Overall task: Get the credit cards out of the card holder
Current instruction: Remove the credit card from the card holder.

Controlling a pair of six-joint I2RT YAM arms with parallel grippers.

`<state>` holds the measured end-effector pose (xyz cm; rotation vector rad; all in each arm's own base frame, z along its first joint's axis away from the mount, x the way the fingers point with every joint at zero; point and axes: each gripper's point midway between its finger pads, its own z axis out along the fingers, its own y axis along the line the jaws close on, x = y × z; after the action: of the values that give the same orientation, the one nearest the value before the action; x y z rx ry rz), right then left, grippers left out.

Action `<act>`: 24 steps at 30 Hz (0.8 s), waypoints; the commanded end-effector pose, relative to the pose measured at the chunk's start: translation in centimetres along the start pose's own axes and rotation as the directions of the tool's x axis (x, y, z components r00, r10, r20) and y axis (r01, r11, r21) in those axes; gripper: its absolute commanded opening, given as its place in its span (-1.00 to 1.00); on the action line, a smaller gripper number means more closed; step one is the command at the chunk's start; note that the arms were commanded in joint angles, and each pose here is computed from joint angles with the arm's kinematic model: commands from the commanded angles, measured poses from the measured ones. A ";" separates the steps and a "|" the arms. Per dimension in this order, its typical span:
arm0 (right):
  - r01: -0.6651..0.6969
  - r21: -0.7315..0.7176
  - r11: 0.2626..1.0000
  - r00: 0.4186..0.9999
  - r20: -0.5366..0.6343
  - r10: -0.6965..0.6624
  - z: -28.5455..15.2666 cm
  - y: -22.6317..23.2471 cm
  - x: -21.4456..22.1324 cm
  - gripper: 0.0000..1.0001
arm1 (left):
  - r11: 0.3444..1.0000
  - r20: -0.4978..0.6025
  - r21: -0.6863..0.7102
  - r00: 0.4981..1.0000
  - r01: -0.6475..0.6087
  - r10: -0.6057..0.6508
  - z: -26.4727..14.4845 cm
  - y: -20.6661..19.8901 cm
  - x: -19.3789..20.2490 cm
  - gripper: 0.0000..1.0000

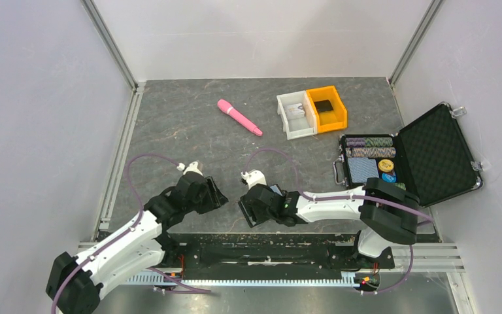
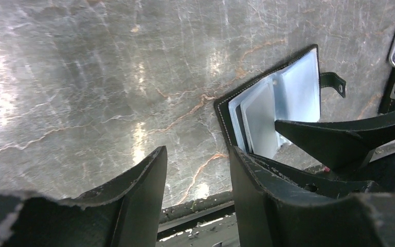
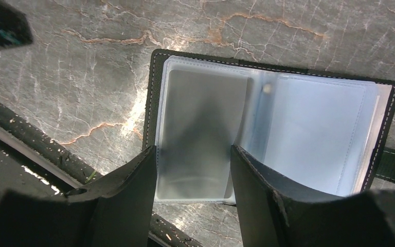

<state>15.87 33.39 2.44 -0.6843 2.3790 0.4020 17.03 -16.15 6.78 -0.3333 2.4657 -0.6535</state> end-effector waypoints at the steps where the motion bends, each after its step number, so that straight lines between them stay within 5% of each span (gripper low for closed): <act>1: -0.054 -0.043 0.998 0.998 -0.018 0.053 0.2 -0.1 0.9 0.08 | 0.994 -0.039 0.102 0.999 -0.030 0.035 0.7 -2.0 0.4 0.10; 24: -0.128 -0.123 0.984 0.990 0.041 0.134 -0.7 -0.6 -0.1 0.06 | 0.982 -0.154 0.188 0.988 -0.001 0.031 4.7 -5.3 1.4 -0.13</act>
<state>16.00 33.32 3.10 -0.5953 2.3637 0.6068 17.45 -21.26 3.44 -0.2377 2.5996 -0.8495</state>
